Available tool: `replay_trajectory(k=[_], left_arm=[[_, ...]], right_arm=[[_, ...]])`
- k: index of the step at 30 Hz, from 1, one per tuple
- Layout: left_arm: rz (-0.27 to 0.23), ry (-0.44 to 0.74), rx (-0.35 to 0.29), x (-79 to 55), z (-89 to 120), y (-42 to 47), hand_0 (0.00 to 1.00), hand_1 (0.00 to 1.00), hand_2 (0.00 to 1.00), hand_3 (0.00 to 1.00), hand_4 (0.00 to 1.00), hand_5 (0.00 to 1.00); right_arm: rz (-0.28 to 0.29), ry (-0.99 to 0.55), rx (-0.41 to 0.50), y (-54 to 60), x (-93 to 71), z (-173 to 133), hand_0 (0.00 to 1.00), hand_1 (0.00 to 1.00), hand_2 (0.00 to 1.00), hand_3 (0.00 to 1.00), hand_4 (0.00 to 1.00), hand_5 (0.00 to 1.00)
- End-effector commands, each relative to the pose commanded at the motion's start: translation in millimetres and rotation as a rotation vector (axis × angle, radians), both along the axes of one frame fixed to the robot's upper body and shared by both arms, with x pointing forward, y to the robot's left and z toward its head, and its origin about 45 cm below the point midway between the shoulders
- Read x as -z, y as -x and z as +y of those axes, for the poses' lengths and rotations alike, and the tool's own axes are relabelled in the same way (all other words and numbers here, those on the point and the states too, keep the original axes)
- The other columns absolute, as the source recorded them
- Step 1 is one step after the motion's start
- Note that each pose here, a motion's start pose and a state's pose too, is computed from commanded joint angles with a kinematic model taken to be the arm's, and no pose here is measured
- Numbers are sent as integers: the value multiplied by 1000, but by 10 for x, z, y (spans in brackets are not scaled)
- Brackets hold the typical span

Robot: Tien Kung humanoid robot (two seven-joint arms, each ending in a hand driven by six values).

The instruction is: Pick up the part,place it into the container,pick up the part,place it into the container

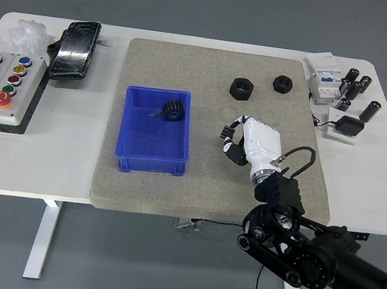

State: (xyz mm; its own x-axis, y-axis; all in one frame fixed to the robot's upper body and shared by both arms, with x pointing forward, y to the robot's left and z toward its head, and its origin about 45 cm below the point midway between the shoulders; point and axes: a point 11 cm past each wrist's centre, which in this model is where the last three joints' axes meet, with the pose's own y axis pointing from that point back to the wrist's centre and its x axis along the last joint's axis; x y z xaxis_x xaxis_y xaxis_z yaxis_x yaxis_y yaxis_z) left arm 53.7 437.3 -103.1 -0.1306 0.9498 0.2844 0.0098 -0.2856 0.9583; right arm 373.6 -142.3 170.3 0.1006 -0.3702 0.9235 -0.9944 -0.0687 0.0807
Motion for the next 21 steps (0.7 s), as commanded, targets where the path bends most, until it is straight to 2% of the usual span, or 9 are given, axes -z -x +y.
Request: replay_trajectory(k=[6,10,11,13,16,17,21], left_arm=[[-3,0,3,-6,4,-29,668,583,554,655,640,500],[-4,-1,4,-9,8,-41,668,583,554,655,640,500],[-3,-1,4,-10,9,-40,668,582,555,657,641,511],[-3,-1,4,-9,8,-38,668,582,555,657,641,511],[1,-1,3,-6,5,-23,668,582,555,657,641,511],[3,-1,2,-4,3,-14,668,582,555,658,645,517],[8,2,-2,5,-10,16,668,582,555,658,645,517]], right_arm=[[-96,-22,-208,98,-393,704,329,445,260,514,359,126],[-135,-13,-303,164,-570,1000,329,445,260,514,359,126],[-139,-6,-309,156,-593,1021,342,489,391,596,384,80],[-134,7,-303,126,-600,1010,342,489,391,596,384,80],[-92,42,-247,29,-505,823,342,489,391,596,384,80],[-71,54,-221,-3,-456,726,365,642,807,837,508,204],[-14,77,-122,-82,-319,333,365,642,807,837,508,204]])
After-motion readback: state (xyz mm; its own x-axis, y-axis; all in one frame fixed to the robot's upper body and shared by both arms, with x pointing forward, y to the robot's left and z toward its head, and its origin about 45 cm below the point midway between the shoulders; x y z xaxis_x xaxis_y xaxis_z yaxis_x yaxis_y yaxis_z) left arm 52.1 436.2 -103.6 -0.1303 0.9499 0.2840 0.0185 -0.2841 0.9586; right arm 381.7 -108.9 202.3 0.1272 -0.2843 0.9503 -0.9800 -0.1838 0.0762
